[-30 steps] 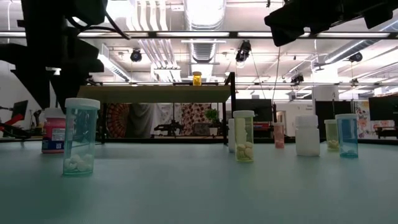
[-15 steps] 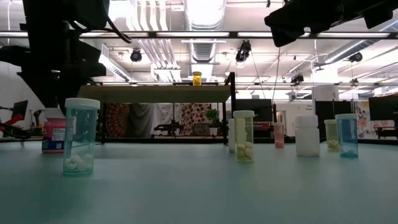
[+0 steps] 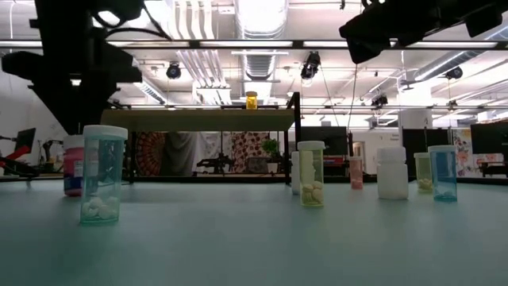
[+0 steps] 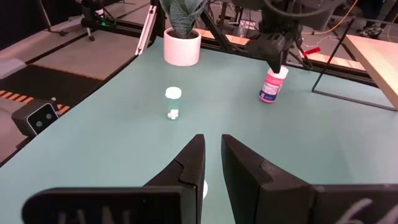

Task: Pick and place medicine bottles onto shelf by color
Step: Put the big pink pill bottle on the shelf

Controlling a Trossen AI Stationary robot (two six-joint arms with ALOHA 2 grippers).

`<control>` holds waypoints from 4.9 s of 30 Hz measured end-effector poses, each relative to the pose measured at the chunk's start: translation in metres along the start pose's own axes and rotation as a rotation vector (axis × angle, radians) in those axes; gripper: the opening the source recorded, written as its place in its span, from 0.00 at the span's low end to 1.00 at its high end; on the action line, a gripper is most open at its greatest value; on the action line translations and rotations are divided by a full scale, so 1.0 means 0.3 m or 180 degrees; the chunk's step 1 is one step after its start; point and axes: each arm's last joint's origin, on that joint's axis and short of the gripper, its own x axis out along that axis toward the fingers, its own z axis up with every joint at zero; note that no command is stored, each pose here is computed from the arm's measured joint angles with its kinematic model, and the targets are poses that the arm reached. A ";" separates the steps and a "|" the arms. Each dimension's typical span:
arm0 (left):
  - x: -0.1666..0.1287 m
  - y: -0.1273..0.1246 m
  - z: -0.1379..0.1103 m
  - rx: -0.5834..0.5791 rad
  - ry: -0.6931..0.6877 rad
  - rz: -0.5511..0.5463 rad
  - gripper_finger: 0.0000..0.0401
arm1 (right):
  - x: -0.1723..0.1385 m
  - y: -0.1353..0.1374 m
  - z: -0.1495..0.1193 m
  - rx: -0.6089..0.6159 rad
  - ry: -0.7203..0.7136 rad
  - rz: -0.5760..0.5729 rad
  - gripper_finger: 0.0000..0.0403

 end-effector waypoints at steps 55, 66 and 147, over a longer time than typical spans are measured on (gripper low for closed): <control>-0.456 -0.136 0.176 0.0790 -0.0522 -0.1816 0.41 | 0.001 0.034 -0.006 -0.0043 0.0075 0.0133 0.11; -0.530 0.086 0.424 0.0229 -0.0974 -0.0543 0.42 | 0.001 0.034 -0.006 0.0007 0.0077 0.0133 0.11; -0.301 0.248 0.626 0.0816 -0.0088 0.0124 0.02 | -0.001 0.082 -0.013 0.0230 0.0191 0.0305 0.11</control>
